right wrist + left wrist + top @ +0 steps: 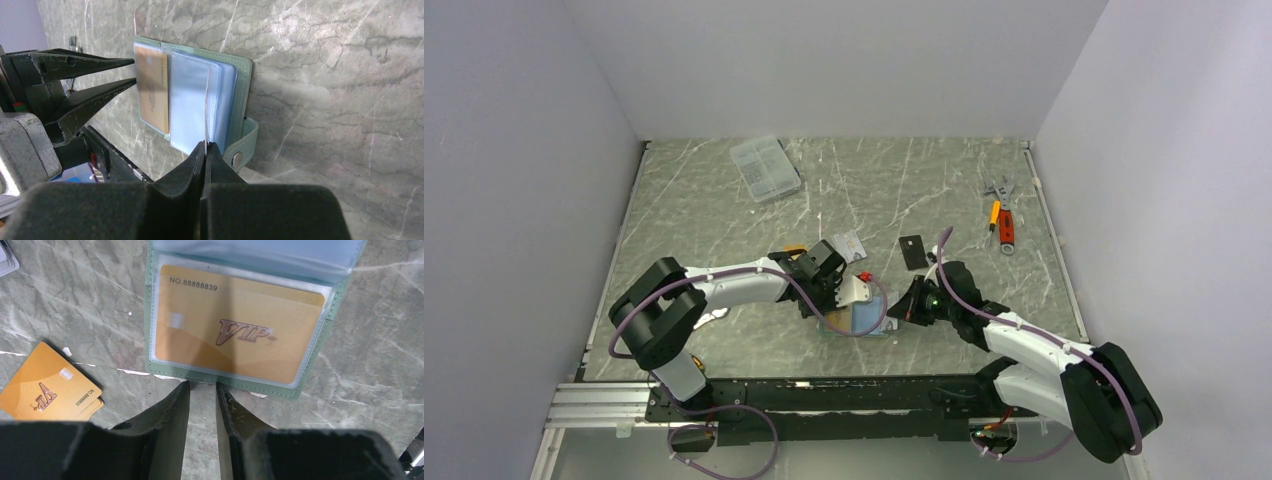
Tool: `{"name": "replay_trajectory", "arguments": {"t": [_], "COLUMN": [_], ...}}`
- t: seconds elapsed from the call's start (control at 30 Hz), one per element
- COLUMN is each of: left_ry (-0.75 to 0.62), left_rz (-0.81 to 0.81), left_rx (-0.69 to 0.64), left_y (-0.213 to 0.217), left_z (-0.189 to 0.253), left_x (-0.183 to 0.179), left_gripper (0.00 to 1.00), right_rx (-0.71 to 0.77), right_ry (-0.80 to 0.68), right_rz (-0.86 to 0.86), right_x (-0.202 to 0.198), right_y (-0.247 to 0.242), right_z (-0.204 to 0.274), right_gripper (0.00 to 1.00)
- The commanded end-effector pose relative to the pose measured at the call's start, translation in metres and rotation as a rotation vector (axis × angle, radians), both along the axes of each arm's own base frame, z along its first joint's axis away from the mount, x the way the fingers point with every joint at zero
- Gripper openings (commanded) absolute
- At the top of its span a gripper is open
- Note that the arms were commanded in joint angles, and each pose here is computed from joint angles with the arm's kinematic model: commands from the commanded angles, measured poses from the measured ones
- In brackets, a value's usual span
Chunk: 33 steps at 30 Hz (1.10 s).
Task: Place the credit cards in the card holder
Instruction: Insert the credit card into the card holder.
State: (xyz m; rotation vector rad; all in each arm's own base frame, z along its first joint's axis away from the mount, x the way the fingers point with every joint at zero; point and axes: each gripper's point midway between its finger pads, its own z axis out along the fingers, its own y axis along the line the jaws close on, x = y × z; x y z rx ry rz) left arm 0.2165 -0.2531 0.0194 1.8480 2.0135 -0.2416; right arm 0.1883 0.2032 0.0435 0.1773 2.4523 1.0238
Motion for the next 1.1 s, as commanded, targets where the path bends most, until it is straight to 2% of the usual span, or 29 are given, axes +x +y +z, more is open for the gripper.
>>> {"name": "replay_trajectory", "arguments": {"t": [0.0,0.7,1.07], "left_ry": [-0.021,-0.017,-0.016], "left_rz": [-0.018,-0.025,-0.028], "left_rx": [-0.012,-0.027,-0.030], "left_y": [-0.002,-0.005,-0.005], "left_z": [0.005,0.010,0.012], "left_x": [0.000,-0.001,-0.002], "left_gripper": [0.31,0.29,0.28], "right_rx": [0.037,0.048,0.058], "right_ry": [-0.072,-0.040,-0.067], "right_rz": [-0.009,-0.014,-0.009], "right_x": [0.017,0.015,0.016], "right_y": [0.010,0.019,0.020], "right_z": [0.021,0.004,0.013], "right_gripper": [0.00,0.00,0.00]}}
